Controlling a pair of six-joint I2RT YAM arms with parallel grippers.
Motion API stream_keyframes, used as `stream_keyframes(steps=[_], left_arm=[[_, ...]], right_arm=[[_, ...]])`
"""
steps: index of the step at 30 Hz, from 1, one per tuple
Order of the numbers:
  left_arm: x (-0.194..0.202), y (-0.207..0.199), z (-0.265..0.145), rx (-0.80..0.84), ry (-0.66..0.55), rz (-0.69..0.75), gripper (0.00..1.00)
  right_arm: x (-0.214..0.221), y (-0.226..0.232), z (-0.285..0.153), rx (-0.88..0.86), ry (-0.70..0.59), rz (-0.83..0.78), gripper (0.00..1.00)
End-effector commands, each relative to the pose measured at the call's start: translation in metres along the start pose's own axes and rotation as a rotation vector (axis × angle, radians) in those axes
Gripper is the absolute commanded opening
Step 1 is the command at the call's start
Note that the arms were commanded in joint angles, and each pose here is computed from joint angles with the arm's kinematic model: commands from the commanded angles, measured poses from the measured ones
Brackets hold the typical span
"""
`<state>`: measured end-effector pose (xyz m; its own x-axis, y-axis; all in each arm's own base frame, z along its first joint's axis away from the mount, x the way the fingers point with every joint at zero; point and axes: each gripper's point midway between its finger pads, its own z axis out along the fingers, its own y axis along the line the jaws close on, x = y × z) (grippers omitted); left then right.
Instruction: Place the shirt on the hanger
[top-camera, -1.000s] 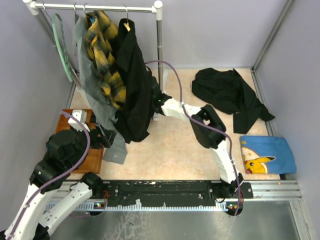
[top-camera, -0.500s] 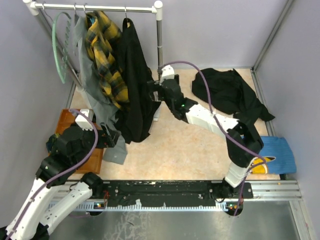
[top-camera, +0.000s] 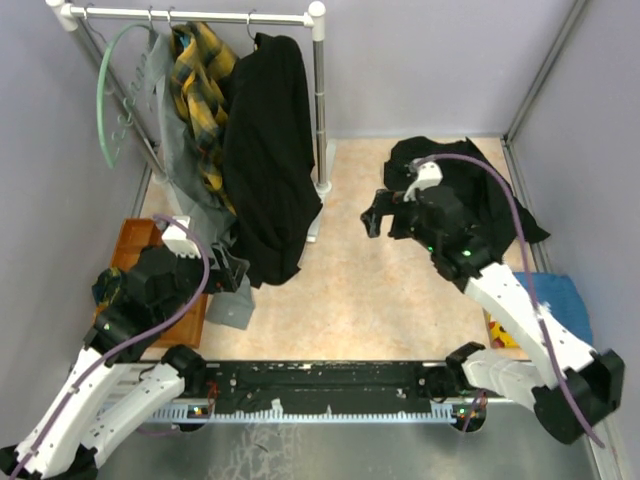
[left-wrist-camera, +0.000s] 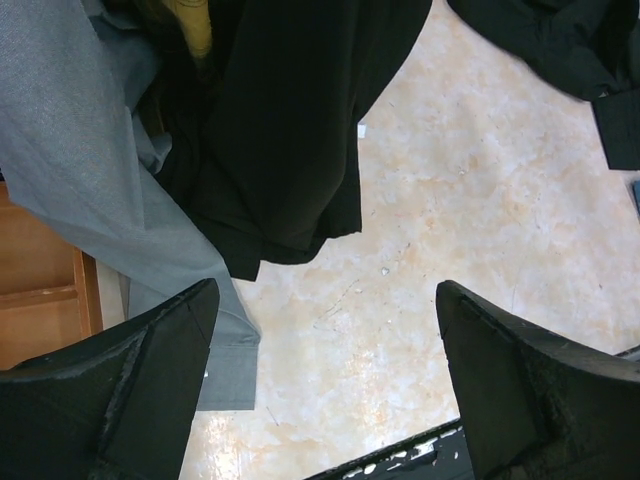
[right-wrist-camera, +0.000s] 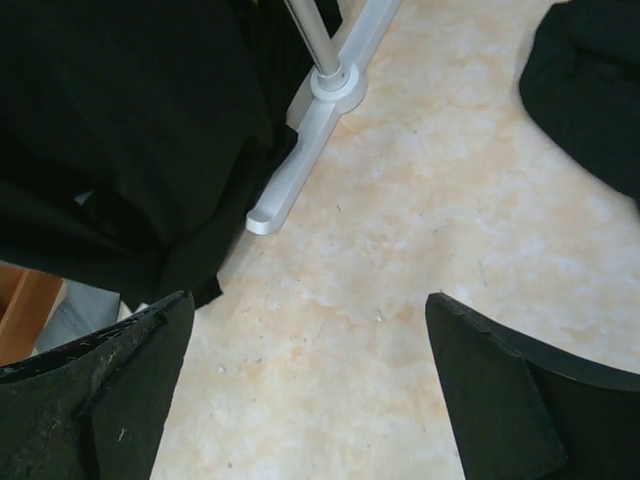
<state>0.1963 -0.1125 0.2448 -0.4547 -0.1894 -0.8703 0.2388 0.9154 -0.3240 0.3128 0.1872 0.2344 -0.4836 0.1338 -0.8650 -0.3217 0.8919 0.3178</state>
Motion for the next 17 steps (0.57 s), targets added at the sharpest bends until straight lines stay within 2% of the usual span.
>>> stream_keyframes(steps=[1,10,17], left_arm=[[-0.009,0.001,0.005,-0.005,-0.048,0.012,0.95],[0.008,0.024,0.015,-0.164,0.032,-0.055,0.99],[0.011,0.029,0.011,-0.220,0.055,-0.129,0.99]], right_arm=[[-0.014,-0.017,-0.062,0.084,-0.070,-0.040,0.99],[-0.041,-0.040,-0.166,0.158,-0.363,0.041,0.99],[-0.029,-0.054,-0.182,0.213,-0.370,0.086,0.99]])
